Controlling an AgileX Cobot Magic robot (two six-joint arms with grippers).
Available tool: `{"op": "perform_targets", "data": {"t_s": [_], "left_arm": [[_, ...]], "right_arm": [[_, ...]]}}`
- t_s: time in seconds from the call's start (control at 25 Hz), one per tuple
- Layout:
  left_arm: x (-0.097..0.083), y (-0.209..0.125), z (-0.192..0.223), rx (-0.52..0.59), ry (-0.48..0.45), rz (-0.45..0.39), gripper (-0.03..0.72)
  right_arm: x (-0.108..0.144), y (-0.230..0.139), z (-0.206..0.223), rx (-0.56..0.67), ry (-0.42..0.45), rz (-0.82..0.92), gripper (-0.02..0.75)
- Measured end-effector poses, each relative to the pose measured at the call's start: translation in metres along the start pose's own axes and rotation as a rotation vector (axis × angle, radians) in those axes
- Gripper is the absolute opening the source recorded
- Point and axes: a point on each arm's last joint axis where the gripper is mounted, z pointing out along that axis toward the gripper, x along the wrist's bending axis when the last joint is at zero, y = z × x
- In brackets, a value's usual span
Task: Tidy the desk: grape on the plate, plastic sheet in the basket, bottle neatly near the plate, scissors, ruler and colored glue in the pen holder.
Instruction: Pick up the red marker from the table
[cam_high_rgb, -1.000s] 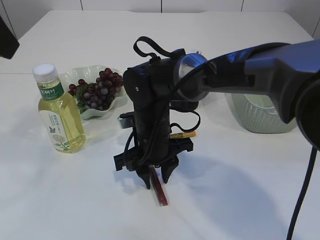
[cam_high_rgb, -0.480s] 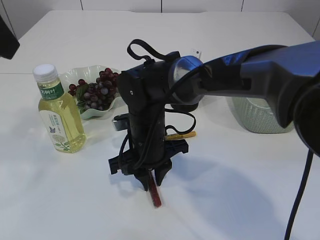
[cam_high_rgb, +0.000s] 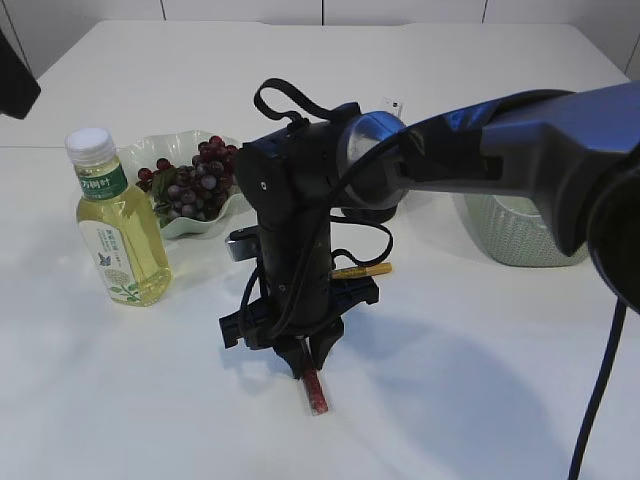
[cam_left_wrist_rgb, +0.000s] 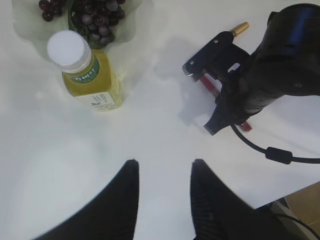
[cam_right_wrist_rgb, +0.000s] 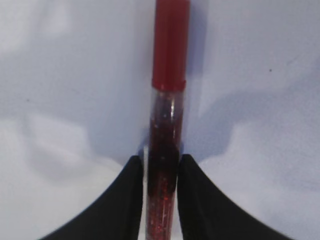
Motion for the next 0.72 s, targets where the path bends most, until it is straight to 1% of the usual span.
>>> {"op": "perform_targets", "data": {"t_s": [0.32,0.52,0.72], "left_arm": [[-0.0007,-0.0002,0.0,0.002,-0.007,-0.003,0.253],[-0.0009,-0.0002,0.0,0.002,-0.009,-0.004,0.253],[-0.0009,-0.0002,0.0,0.002,-0.009,-0.004,0.253]], "right_arm": [[-0.0003,0.0001,0.0,-0.001,-0.003,-0.002,0.201],[-0.0003,0.0001,0.0,-0.001,-0.003,0.0,0.113],[-0.0002,0.0004,-0.0004,-0.003,-0.003,0.0,0.099]]}}
